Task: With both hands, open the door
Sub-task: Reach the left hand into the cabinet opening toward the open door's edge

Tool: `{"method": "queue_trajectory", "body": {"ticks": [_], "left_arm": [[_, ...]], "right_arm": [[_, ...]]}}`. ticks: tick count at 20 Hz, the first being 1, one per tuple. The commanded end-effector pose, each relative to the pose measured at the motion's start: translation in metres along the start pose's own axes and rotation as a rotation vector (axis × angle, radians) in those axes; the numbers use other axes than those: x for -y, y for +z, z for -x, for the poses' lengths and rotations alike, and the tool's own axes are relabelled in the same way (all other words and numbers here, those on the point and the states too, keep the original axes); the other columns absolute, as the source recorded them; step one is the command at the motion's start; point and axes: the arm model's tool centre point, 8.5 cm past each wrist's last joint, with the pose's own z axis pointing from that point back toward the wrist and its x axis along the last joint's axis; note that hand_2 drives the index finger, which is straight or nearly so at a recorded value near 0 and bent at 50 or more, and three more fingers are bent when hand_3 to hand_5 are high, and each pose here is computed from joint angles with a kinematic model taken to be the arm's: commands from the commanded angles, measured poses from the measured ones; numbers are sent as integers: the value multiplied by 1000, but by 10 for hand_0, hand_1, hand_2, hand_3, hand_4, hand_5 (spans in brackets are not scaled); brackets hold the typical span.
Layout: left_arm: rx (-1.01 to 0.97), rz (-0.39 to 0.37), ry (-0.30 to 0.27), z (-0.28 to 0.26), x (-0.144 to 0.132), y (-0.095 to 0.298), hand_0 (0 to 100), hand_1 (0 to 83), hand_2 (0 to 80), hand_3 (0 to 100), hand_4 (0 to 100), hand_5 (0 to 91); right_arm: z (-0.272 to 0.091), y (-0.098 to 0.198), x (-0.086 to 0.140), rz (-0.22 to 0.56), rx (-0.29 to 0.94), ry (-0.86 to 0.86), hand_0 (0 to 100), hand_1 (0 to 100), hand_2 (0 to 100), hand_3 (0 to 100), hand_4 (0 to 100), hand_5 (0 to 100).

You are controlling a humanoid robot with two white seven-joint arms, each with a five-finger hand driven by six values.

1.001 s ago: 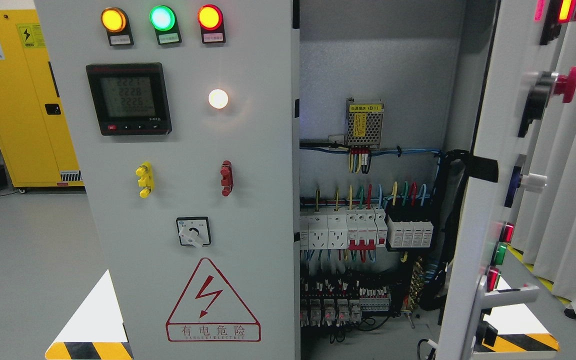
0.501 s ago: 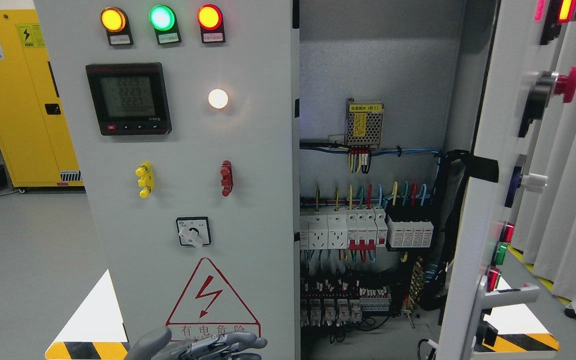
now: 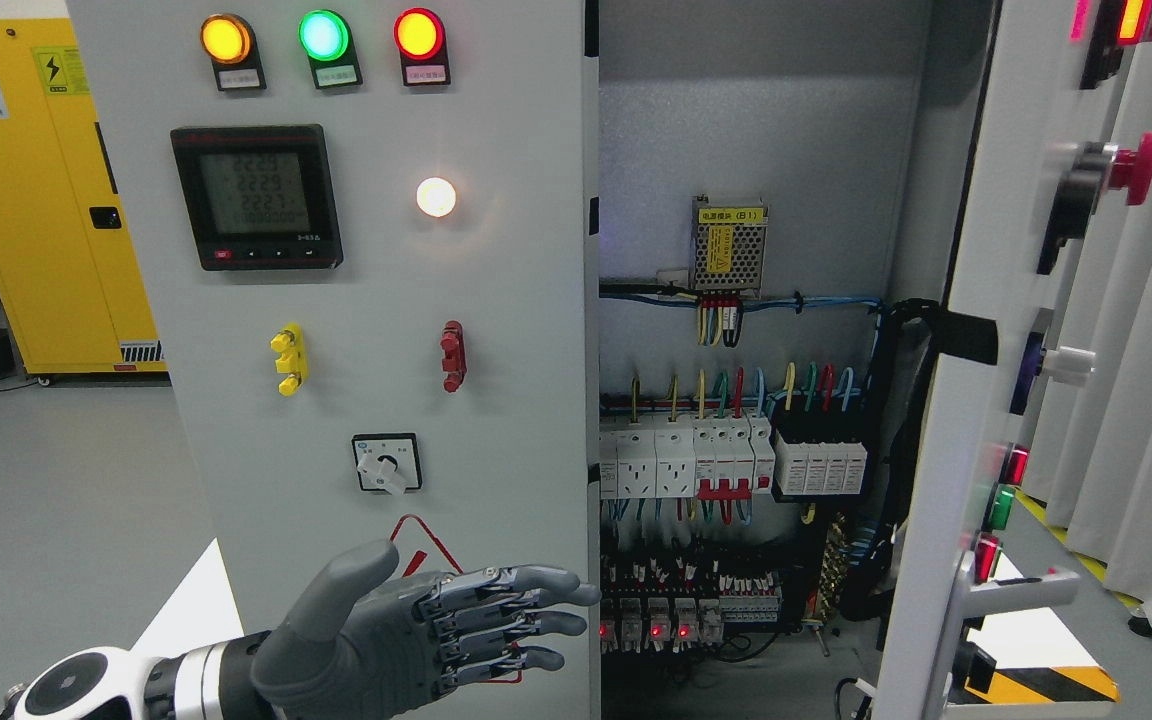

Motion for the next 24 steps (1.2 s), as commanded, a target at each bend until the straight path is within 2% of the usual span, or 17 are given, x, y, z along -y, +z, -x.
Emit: {"method": "queue_trajectory", "body": {"ticks": [1,5,8,11,14,19,24], "left_arm": [[46,44,24,-14,-27,-52,0,0,0,0,0,0],[67,99,82,-25,-31,-95,0,0,0,0,0,0],[89,128,69,-40,-32,-118,0,0,0,0,0,0],[89,145,88,-44,-34,-144,0,0,0,0,0,0],[80,115,95,-49,-37,-155,0,0,0,0,0,0],[86,131,88,-55,-34,-161,0,0,0,0,0,0],[106,169,108,-63,-30,-185,0,0,0,0,0,0]], "right_arm": [[0,2,21,32,4,-38,201,119,0,0,0,0],[0,2,20,31,4,-38,201,120,0,0,0,0],[0,2,21,32,4,-38,201,120,0,0,0,0],[0,2,21,32,4,-38,201,120,0,0,0,0],[0,2,20,31,4,-38,201,120,0,0,0,0],[0,2,21,32,4,-38,201,120,0,0,0,0],[0,2,20,31,4,-38,201,121,0,0,0,0]]}}
